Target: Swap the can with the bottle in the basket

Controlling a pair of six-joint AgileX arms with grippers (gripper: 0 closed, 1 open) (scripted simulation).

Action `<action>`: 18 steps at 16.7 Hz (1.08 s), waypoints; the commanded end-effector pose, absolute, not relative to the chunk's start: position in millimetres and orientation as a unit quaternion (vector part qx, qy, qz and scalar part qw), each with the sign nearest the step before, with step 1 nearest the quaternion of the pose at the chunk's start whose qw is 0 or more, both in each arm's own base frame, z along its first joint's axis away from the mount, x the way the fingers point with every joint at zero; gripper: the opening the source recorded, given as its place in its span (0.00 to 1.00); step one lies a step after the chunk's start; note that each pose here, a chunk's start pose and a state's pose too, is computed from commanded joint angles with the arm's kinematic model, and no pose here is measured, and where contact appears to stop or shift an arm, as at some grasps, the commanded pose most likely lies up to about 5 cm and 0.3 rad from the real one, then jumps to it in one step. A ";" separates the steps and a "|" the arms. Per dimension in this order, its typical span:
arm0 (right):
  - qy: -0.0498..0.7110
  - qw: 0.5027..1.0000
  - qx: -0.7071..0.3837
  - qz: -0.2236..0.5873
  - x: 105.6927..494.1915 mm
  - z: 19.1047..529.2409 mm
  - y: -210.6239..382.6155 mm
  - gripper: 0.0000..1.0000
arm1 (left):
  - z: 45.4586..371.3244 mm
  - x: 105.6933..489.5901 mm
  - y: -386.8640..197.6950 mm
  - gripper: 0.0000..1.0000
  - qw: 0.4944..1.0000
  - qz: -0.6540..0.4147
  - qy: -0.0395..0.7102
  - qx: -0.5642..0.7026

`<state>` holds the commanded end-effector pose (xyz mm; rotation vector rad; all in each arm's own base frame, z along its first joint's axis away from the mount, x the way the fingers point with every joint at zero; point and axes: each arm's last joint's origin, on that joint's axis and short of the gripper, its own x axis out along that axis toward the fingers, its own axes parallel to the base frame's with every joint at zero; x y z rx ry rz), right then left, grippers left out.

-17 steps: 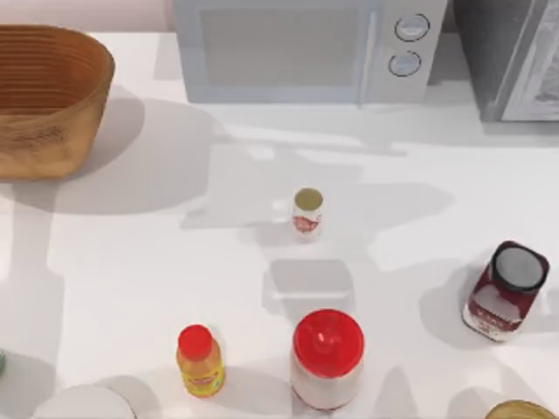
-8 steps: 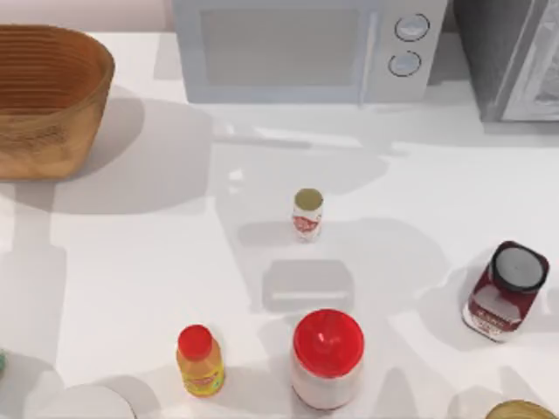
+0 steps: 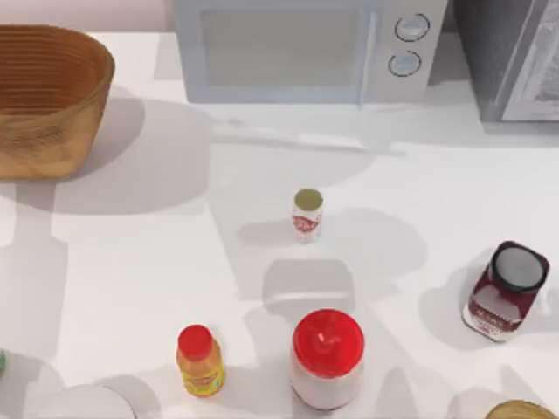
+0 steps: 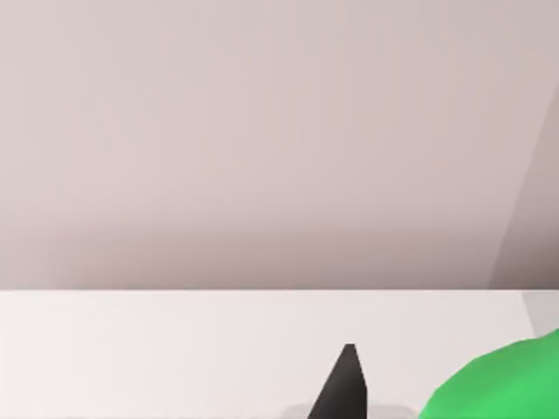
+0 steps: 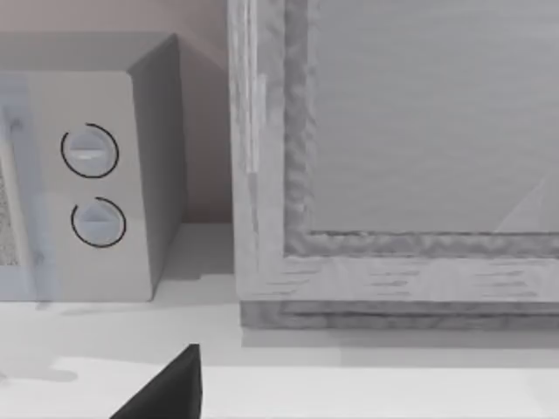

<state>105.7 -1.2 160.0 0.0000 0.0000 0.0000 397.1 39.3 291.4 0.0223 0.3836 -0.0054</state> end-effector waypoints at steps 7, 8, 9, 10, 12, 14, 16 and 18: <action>0.000 1.000 0.000 0.000 105.7 160.0 -1.2 1.00 | 291.4 397.1 39.3 0.60 0.982 -0.003 0.191 0.011; 0.000 1.000 0.000 0.000 105.7 160.0 -1.2 1.00 | 291.4 397.1 39.3 0.68 0.982 -0.003 0.191 0.011; 0.000 1.000 0.000 0.000 105.7 160.0 -1.2 1.00 | 291.4 397.1 39.3 0.75 0.982 -0.003 0.191 0.011; 0.000 1.000 0.000 0.000 105.7 160.0 -1.2 1.00 | 291.4 397.1 39.3 0.83 0.982 -0.003 0.191 0.011; 0.000 1.000 0.000 0.000 105.7 160.0 -1.2 1.00 | 291.4 397.1 39.3 0.98 0.982 -0.003 0.191 0.011; 0.000 1.000 0.000 0.000 105.7 160.0 -1.2 1.00 | 291.4 397.1 39.3 1.00 0.982 -0.003 0.191 0.011; 0.000 1.000 0.000 0.000 105.7 160.0 -1.2 1.00 | 291.4 397.1 39.3 1.00 0.982 -0.003 0.191 0.011; 0.000 1.000 0.000 0.000 105.7 160.0 -1.2 1.00 | 291.4 397.1 39.3 1.00 0.982 -0.003 0.191 0.011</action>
